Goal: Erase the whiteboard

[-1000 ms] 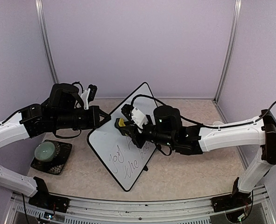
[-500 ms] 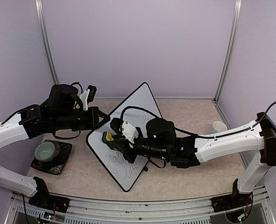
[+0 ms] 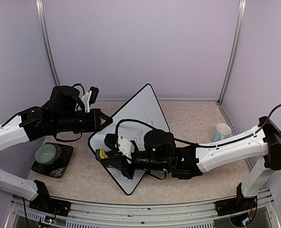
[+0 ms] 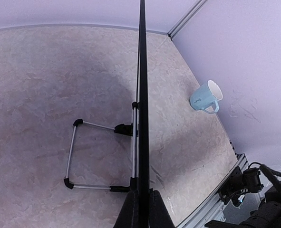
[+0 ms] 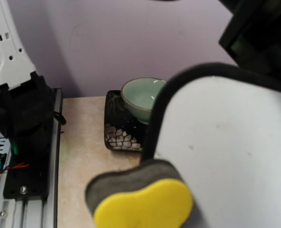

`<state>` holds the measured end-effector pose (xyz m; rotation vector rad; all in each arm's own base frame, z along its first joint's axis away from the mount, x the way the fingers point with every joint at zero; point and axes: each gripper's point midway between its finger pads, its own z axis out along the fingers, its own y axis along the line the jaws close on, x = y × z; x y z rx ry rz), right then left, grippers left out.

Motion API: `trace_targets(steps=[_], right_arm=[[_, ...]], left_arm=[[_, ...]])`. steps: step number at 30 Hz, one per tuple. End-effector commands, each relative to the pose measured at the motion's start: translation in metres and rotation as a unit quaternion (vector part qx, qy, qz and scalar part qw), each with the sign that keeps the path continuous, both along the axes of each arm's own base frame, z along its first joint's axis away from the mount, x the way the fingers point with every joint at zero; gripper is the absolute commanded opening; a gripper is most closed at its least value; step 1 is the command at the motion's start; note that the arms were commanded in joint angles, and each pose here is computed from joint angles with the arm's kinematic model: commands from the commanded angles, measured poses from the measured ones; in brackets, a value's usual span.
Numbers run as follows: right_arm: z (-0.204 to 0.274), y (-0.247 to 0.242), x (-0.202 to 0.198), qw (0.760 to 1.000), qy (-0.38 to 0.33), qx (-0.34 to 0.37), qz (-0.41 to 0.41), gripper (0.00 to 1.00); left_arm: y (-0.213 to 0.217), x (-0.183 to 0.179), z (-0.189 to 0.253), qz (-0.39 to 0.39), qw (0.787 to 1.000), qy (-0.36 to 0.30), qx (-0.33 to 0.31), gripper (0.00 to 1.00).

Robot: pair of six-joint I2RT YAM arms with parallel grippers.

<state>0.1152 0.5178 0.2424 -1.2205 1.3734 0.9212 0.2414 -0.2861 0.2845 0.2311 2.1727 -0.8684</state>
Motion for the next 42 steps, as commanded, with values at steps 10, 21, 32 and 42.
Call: trace_targets(steps=[10,21,32,42], right_arm=[[0.056,-0.089,0.052,0.978,-0.068,-0.035,-0.196,0.00],[-0.027,-0.048,0.029,0.962,-0.068,-0.169,-0.202,0.00],[-0.034,-0.025,0.024,0.953,-0.062,-0.199,-0.219,0.00],[-0.057,-0.022,0.020,0.942,-0.037,-0.231,-0.239,0.00]], left_arm=[[-0.003,-0.003,0.017,0.001,0.999,-0.009,-0.032,0.00],[-0.004,0.001,0.018,0.012,0.999,-0.011,-0.034,0.00],[-0.012,0.004,0.010,0.010,0.999,-0.010,-0.030,0.00],[-0.018,0.004,0.009,0.002,0.999,-0.012,-0.039,0.00]])
